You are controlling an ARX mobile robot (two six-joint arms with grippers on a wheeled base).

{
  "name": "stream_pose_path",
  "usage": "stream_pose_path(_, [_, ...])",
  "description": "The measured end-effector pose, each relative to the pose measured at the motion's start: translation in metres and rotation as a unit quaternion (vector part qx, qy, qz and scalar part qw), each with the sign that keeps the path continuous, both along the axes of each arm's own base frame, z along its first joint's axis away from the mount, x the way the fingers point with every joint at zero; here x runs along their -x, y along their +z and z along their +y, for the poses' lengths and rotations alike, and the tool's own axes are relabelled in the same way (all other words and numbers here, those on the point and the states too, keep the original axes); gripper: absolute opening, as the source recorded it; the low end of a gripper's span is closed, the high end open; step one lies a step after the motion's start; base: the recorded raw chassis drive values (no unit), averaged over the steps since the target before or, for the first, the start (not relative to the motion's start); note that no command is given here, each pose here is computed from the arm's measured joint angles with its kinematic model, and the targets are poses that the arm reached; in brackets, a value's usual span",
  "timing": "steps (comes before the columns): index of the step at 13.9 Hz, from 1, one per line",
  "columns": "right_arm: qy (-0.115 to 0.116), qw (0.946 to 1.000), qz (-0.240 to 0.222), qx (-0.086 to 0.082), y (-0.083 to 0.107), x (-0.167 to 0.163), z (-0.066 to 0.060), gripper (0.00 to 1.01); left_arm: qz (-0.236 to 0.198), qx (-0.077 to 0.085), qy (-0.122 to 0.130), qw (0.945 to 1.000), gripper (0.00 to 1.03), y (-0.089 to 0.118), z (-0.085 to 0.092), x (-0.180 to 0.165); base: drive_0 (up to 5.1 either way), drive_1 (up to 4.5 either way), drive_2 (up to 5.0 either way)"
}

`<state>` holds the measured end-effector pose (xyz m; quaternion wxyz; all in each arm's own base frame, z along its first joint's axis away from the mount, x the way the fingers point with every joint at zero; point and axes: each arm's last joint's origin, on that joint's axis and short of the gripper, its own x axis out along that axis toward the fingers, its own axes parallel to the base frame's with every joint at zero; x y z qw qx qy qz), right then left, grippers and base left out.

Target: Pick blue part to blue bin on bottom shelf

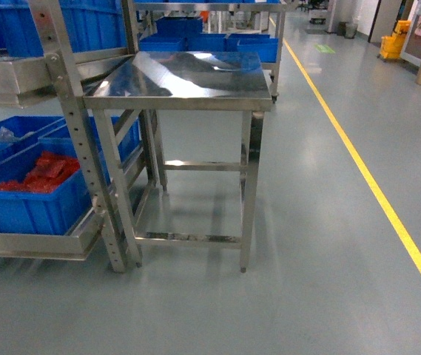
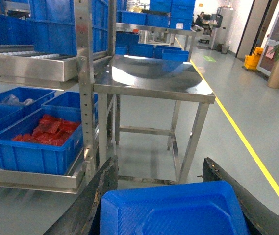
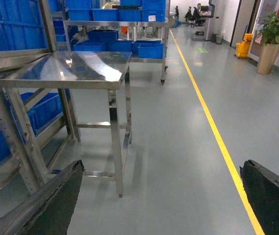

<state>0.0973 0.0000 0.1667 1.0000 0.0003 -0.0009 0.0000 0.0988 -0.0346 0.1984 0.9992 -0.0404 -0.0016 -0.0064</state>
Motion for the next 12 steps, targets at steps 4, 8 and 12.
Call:
stream_pose_path(4, [0.000,1.0000,0.000,0.000,0.0000,0.0000,0.0000,0.98,0.000,0.000,-0.001,1.0000,0.43,0.0000,-0.0001,0.0000,-0.1,4.03,-4.2])
stream_pose_path(8, [0.000,1.0000,0.000,0.000,0.0001,0.0000,0.0000,0.98,0.000,0.000,-0.001,1.0000,0.43,0.0000,0.0000,0.0000,0.0,4.08,-4.2])
stream_pose_path(12, [0.000,1.0000,0.000,0.000,0.0000,0.0000,0.0000,0.98,0.001,0.000,-0.001,1.0000,0.43,-0.0001,-0.0001,-0.0001,0.0,4.12,-4.1])
